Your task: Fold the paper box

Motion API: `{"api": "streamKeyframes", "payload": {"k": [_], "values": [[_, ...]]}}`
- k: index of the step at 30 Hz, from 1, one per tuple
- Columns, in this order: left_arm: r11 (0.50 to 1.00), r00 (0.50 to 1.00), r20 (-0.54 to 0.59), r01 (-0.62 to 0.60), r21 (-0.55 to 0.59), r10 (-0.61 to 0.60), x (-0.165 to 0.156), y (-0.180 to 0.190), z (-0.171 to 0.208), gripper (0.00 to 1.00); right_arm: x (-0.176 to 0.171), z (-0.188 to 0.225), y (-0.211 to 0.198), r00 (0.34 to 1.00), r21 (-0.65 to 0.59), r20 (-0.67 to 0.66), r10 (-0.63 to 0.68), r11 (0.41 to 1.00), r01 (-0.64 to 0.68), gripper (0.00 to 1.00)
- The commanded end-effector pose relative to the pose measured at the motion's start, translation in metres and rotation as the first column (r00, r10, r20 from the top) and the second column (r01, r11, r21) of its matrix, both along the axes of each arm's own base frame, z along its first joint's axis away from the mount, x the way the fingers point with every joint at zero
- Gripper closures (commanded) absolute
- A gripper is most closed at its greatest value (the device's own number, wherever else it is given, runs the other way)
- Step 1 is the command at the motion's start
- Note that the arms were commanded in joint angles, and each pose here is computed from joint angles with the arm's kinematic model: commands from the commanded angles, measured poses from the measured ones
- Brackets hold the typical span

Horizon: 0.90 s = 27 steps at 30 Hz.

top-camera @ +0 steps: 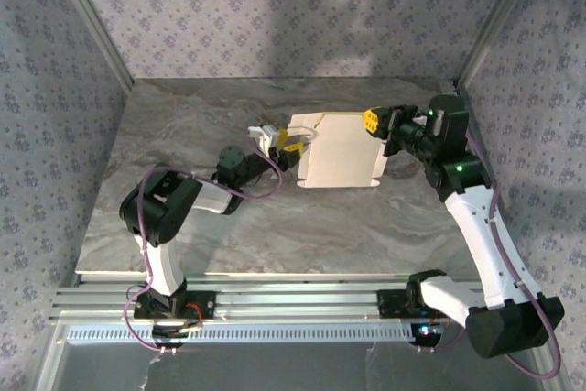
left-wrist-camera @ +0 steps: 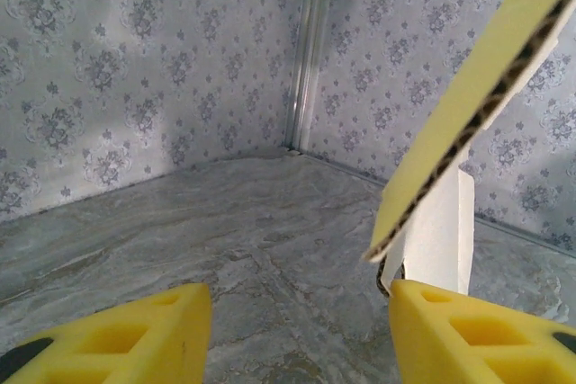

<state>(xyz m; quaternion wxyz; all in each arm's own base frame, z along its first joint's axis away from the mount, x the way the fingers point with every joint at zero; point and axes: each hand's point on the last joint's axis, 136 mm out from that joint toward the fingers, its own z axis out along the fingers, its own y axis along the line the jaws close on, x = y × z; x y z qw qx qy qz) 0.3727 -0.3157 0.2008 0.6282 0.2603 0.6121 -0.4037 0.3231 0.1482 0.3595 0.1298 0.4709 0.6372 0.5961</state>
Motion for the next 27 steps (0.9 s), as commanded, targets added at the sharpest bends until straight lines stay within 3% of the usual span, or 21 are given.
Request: {"api": "streamKeyframes", "payload": {"k": [1,11,17,21,27], "values": [[0.996,0.995,0.079,0.057,-0.067,-0.052,-0.004,-0.009,0.032,0.46,-0.004,0.022,-0.002,0.999,0.021,0.048,-0.014,1.0,0.013,1.0],[0.995,0.995,0.076,0.064,-0.078,-0.058,-0.013,-0.024,0.033,0.5,0.0,0.018,0.001,0.999,0.03,0.044,-0.013,0.999,0.011,1.0],[0.995,0.998,0.064,0.011,-0.096,-0.005,-0.007,-0.023,0.035,0.6,0.0,0.016,0.001,0.999,0.029,0.04,-0.01,1.0,0.009,1.0],[0.994,0.998,0.064,-0.005,-0.105,0.012,-0.006,-0.023,0.038,0.73,0.001,0.014,0.001,0.999,0.031,0.038,-0.012,0.999,0.01,1.0],[0.991,0.998,0.038,-0.041,-0.129,0.046,-0.008,-0.02,0.041,0.8,0.001,0.006,0.0,0.999,0.024,0.027,-0.02,1.0,0.019,1.0]]}}
